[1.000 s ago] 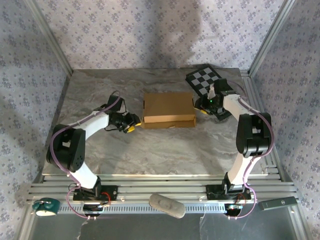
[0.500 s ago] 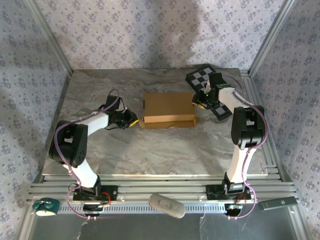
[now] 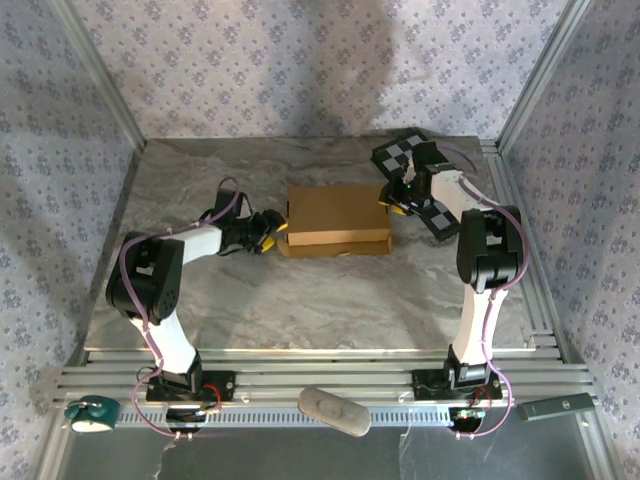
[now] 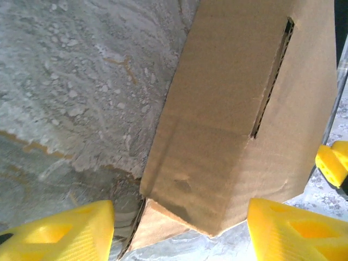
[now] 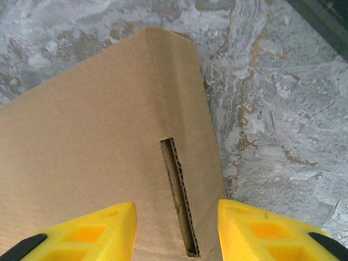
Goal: Fold the paper box
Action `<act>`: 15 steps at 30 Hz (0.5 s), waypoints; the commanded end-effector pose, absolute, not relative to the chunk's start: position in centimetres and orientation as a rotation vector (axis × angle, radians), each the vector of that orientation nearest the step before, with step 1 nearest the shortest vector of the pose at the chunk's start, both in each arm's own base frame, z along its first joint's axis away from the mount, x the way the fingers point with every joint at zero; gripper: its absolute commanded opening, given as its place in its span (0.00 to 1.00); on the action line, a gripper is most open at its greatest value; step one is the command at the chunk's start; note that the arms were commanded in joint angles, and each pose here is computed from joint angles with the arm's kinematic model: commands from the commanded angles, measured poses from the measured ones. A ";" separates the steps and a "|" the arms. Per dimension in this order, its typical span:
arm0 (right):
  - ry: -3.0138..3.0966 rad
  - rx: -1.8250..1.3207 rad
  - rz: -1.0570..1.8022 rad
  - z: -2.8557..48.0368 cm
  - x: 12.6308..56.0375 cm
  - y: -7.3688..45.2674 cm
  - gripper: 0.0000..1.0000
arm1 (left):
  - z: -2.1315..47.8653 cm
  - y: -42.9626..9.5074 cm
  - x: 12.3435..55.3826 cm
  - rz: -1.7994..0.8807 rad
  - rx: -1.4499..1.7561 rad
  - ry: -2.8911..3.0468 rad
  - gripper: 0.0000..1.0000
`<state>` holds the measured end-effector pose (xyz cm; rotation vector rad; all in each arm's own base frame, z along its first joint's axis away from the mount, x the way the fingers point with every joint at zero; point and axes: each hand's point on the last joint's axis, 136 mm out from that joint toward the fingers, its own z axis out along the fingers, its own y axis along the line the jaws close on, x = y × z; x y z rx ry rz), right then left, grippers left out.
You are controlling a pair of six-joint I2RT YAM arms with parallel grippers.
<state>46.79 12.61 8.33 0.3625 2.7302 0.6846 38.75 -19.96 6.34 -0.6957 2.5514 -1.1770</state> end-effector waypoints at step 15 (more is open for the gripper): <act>2.788 0.366 0.697 7.5 46.1 13.7 0.43 | 8.5 -24.0 39.1 -1.303 -0.632 2.526 0.66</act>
